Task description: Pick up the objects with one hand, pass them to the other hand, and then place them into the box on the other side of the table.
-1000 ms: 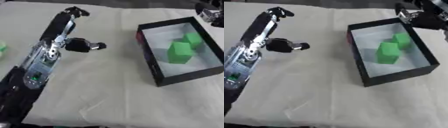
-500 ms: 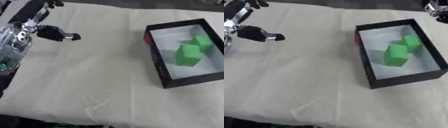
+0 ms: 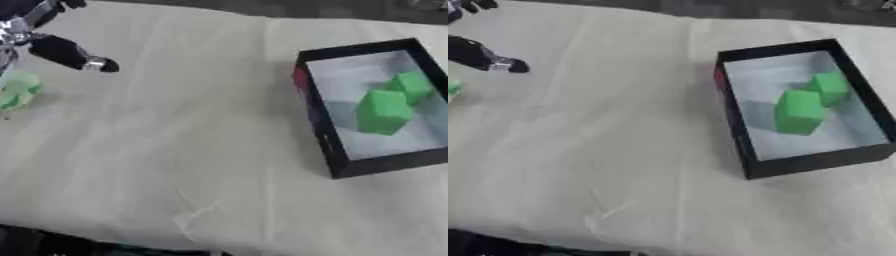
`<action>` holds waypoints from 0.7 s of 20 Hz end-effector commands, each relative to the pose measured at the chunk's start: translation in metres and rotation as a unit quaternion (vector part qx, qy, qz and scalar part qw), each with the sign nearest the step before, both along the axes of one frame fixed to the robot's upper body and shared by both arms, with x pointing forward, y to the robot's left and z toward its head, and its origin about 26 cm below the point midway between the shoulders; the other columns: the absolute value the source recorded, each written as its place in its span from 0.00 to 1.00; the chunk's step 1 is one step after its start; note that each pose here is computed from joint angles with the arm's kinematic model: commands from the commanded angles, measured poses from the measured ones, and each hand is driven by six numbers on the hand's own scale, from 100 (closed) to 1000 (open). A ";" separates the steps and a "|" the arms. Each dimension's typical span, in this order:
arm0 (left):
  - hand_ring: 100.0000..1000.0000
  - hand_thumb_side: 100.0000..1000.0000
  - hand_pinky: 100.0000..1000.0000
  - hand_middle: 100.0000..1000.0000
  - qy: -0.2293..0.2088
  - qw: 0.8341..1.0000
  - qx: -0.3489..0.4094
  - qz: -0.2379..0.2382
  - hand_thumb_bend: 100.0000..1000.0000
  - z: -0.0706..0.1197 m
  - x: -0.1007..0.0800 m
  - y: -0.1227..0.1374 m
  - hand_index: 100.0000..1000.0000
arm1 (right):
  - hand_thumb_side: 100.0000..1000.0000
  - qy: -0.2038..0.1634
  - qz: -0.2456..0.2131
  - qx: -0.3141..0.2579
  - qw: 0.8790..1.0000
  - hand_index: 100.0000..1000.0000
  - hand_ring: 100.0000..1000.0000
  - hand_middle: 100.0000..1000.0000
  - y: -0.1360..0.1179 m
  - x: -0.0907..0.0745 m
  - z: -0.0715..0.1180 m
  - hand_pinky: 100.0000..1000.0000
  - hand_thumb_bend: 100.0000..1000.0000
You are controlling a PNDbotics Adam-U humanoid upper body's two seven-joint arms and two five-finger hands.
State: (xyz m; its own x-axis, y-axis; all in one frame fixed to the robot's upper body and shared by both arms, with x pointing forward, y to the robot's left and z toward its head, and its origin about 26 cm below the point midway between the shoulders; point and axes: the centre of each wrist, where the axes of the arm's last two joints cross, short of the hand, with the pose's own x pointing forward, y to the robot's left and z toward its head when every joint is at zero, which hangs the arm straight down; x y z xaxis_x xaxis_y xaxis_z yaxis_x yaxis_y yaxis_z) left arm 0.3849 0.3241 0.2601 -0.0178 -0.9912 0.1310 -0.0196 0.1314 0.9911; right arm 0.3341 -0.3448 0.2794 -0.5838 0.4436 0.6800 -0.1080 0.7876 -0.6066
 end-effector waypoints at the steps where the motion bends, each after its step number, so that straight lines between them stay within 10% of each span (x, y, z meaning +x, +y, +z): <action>1: 0.83 0.39 0.81 0.78 0.002 0.999 0.012 0.036 0.88 0.019 -0.001 0.026 0.85 | 0.41 -0.020 -0.008 -0.011 1.000 1.00 1.00 1.00 -0.006 -0.006 0.018 0.99 0.00; 14: 0.84 0.34 0.83 0.80 0.087 0.989 0.022 0.118 0.88 0.023 0.003 0.089 0.87 | 0.41 -0.012 -0.017 -0.015 1.000 1.00 1.00 1.00 -0.009 -0.006 0.012 0.99 0.00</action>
State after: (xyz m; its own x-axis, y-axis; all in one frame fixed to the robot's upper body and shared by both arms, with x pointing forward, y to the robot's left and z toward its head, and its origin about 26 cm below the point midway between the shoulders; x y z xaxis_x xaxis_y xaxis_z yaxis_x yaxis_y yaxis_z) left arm 0.3945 0.3984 0.2613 0.2011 -0.9744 0.1000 0.1556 0.1326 0.9789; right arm 0.3330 -0.3479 0.2772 -0.5707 0.4494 0.6872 -0.1052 0.7900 -0.6040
